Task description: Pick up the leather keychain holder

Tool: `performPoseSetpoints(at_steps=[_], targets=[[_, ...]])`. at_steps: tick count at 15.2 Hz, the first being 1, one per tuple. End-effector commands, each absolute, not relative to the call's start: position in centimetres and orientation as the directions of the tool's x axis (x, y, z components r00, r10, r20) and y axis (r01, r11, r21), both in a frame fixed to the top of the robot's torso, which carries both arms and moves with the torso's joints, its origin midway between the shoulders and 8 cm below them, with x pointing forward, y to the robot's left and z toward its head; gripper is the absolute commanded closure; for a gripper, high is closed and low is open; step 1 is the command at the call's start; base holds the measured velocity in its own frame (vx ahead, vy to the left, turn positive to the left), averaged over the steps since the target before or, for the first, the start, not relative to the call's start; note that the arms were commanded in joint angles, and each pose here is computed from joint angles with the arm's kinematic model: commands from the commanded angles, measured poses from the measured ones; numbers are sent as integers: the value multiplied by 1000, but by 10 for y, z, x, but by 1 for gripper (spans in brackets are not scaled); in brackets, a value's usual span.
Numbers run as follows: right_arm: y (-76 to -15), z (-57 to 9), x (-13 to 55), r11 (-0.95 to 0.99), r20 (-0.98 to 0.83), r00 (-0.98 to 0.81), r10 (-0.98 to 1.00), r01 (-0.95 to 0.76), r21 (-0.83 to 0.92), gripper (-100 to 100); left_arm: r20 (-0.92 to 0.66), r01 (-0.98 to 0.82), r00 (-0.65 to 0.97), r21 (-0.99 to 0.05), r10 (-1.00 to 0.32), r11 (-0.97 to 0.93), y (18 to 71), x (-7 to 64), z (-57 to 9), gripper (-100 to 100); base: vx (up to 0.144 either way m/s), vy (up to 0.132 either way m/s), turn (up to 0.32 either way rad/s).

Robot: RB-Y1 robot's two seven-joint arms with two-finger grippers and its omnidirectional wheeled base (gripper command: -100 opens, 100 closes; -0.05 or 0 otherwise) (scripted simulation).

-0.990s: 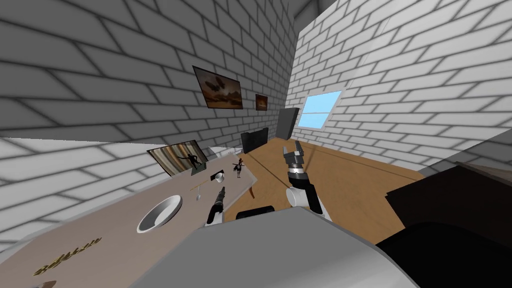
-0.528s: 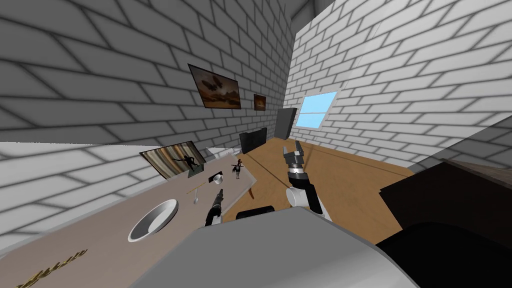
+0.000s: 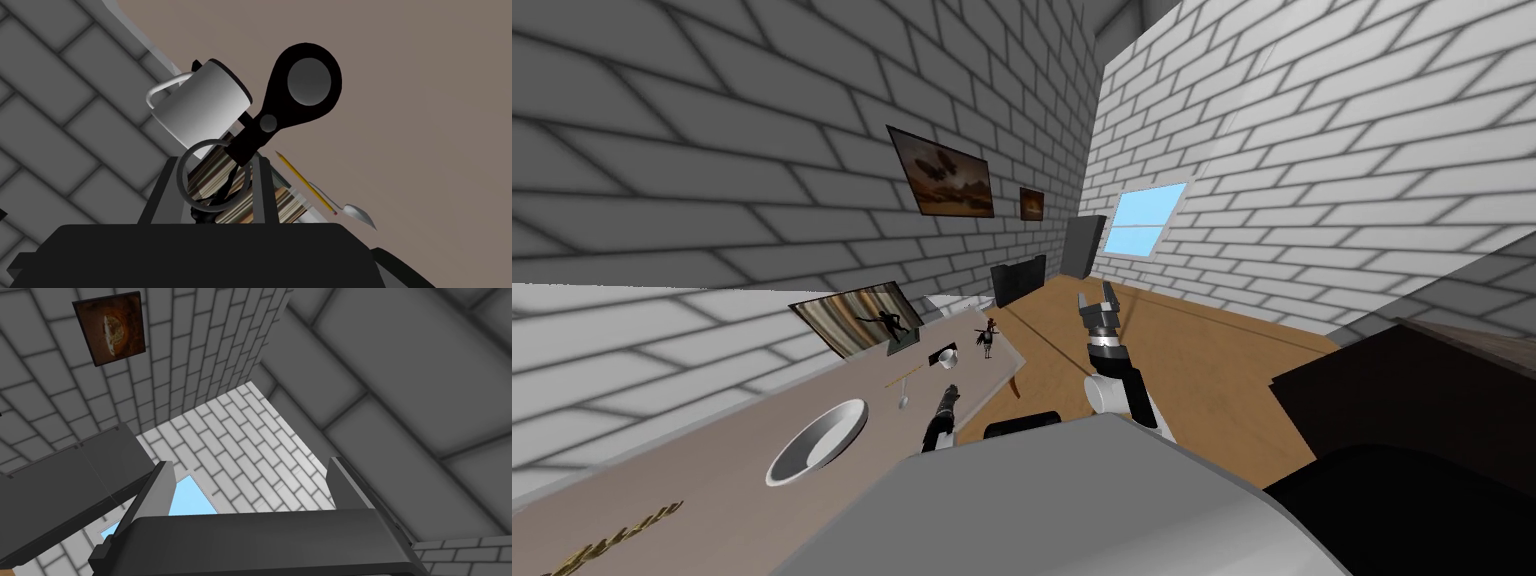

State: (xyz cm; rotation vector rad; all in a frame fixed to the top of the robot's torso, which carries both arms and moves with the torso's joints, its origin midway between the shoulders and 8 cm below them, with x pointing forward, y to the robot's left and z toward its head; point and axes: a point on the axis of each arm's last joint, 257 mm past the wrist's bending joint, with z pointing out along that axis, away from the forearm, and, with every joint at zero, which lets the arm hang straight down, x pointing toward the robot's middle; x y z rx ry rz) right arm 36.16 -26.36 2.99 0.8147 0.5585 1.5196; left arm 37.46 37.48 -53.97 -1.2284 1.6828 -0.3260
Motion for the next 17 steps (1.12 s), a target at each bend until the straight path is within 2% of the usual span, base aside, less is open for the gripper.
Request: performPoseSetpoints(at_steps=[1, 17], targets=[[-264, 30, 362, -122, 168, 11, 986, -642, 757, 0, -552, -555, -26, -685, -833, 472, 365, 386, -538, 100, -29, -12, 158], [-264, 30, 362, -122, 168, 11, 986, -642, 757, 0, -548, -526, -81, -686, -833, 502, 343, 417, -535, 100, -24, -9, 58]])
